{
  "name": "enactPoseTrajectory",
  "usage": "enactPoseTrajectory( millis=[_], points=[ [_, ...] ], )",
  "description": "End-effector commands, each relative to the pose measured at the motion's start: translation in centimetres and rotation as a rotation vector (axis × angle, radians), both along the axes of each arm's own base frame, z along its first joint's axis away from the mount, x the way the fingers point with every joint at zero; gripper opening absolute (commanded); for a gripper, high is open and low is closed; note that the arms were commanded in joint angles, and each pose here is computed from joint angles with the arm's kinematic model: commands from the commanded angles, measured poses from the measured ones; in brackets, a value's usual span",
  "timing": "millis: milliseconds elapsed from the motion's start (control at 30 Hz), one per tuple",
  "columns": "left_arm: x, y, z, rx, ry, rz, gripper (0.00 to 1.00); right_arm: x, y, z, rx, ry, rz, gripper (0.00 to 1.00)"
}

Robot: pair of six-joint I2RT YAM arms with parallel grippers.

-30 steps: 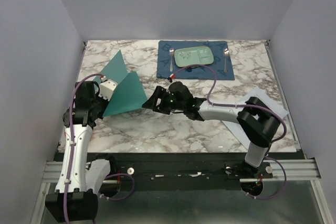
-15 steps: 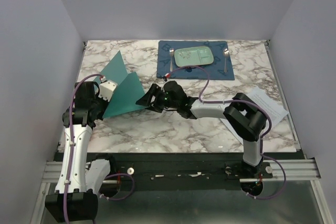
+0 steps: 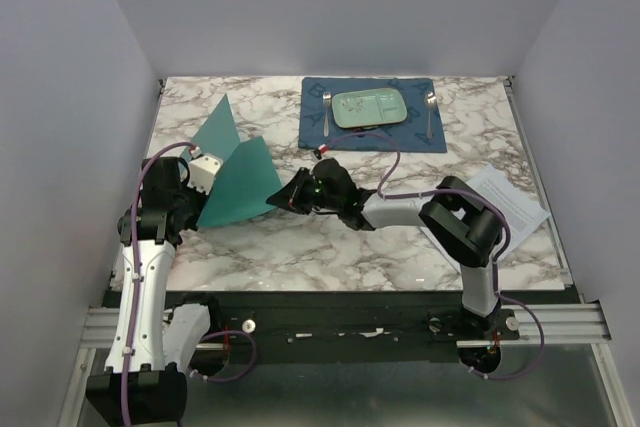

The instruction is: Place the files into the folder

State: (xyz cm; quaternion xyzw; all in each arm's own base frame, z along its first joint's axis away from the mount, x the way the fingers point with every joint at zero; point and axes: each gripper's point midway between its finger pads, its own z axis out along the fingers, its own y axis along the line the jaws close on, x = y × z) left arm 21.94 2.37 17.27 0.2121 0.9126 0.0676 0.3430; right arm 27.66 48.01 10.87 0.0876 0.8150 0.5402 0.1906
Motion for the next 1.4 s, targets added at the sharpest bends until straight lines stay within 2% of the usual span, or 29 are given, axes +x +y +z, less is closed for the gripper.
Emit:
enactPoseTrajectory(
  millis=[0,67,167,200,300,400,433,467,567,600,633,667,800,1033,1233,1333,1367],
  points=[
    [-0.3,-1.2,0.8,-0.073,-0.013,-0.002,0.0,0.0,-1.5,3.1,-0.016,-0.109,-0.031,0.09],
    [-0.4,-1.5,0.8,-0.095,-0.013,0.0,0.0,-0.2,-2.7,4.7,-0.057,-0.149,-0.042,0.01],
    [-0.3,-2.0,1.1,-0.125,-0.029,-0.001,0.0,-0.4,-5.2,5.4,-0.169,-0.229,-0.056,0.01],
    [-0.4,-2.1,1.1,-0.13,-0.031,-0.007,0.0,-0.7,-6.2,7.4,-0.174,-0.29,-0.057,0.01],
    [-0.4,-1.9,1.1,-0.122,-0.031,0.01,0.0,-1.5,-9.2,8.8,-0.256,-0.35,-0.076,0.01],
    [-0.4,-1.8,0.8,-0.116,-0.025,0.013,0.24,-2.5,-12.4,7.6,-0.344,-0.348,-0.107,0.01],
    [-0.4,-1.7,0.7,-0.115,-0.024,0.015,0.26,-2.9,-13.5,8.9,-0.329,-0.368,-0.128,0.01],
    [-0.4,-1.7,0.6,-0.113,-0.022,0.015,0.28,-3.5,-15.0,7.1,-0.385,-0.344,-0.134,0.01],
    [-0.5,-1.6,0.4,-0.108,-0.013,0.014,0.41,-4.9,-17.4,7.1,-0.394,-0.336,-0.157,0.01],
    [-0.5,-1.4,0.4,-0.099,-0.012,0.02,0.54,-5.5,-18.3,5.8,-0.413,-0.313,-0.156,0.01],
    [-0.5,-1.3,0.4,-0.091,-0.013,0.021,0.73,-6.0,-18.9,5.2,-0.422,-0.301,-0.159,0.01],
    [-0.5,-1.2,0.6,-0.087,-0.019,0.023,0.83,-6.5,-19.9,5.6,-0.414,-0.301,-0.178,0.0],
    [-0.5,-0.7,1.3,-0.053,-0.055,0.024,0.99,-7.9,-22.8,3.4,-0.428,-0.249,-0.234,0.01],
    [0.7,-1.0,2.4,-0.064,-0.062,-0.005,0.99,-10.0,-27.0,0.4,-0.467,-0.131,-0.344,0.01],
    [2.7,-2.1,2.1,-0.114,-0.02,-0.051,0.99,-12.4,-30.8,-2.9,-0.592,0.041,-0.449,0.01],
    [3.6,-2.5,1.8,-0.139,0.01,-0.064,0.99,-13.5,-32.2,-3.9,-0.659,0.11,-0.494,0.17],
    [3.9,-2.5,2.0,-0.142,0.002,-0.064,0.99,-13.8,-32.8,-4.4,-0.701,0.124,-0.493,0.33]
  ],
)
